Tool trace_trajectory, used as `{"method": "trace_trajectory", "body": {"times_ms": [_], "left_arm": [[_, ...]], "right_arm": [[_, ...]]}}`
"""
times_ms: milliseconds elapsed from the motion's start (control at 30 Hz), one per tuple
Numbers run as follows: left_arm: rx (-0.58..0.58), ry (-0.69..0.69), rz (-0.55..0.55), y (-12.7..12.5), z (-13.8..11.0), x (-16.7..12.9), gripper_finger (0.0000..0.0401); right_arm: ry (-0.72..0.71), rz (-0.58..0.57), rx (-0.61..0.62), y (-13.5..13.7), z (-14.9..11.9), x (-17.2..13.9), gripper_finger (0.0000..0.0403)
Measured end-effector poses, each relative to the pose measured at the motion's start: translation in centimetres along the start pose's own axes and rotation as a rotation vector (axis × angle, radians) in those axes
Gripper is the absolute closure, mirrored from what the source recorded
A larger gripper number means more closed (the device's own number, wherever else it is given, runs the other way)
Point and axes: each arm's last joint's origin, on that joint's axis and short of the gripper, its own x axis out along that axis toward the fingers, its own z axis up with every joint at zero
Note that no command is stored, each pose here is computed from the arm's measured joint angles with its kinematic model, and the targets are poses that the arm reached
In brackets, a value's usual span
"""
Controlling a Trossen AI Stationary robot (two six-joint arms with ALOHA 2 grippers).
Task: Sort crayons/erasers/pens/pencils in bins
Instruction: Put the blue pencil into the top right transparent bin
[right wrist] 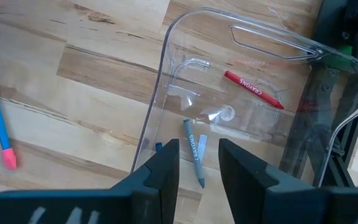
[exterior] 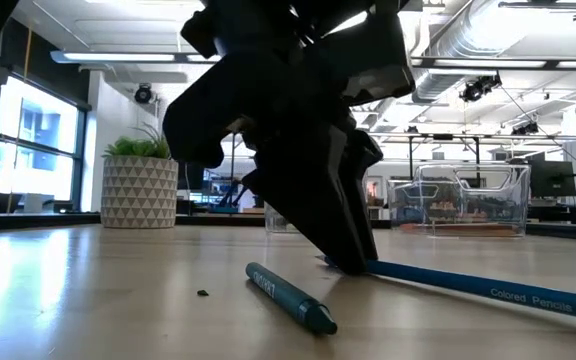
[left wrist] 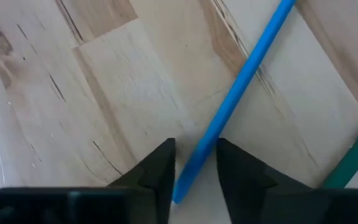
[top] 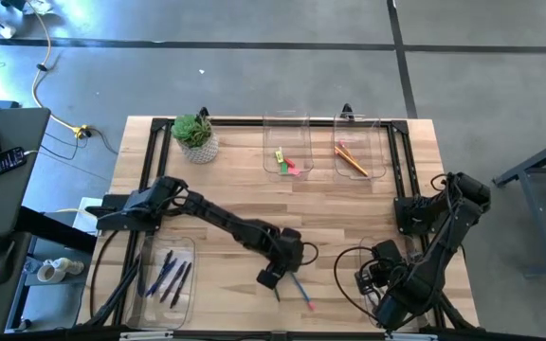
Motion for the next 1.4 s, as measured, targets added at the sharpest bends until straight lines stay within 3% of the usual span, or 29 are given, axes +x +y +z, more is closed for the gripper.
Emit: {"method": "trace_trajectory", "body": {"times_ms": [333,633,800,1067,1400], "left_arm": [[0.051,0.018,0.042,-1.5,0.1,0.2,0.0394],[-0.004,0.017,0.036,-1.5,0.2,0.0,0.0398],[-0.028,0.011,0.012,-1.5,0.2,-0.2,0.0399],[-0.116,-0.002,-0.09,-0.2,-0.1,-0.2,0.04],[-0.186,-0.003,-0.126,1.3,-0.4,-0.9,0.0401]], "right_arm": [[-0.001,0.001,0.007,0.0,0.0,0.0,0.03],[0.001,0.017,0.006,-0.2,0.3,-0.3,0.03],[-0.048,0.112,0.01,-0.8,1.3,-1.4,0.03],[-0.132,0.248,-0.082,-2.0,3.1,-3.0,0.03],[-0.221,0.372,-0.171,-3.5,5.1,-4.6,0.03]]}}
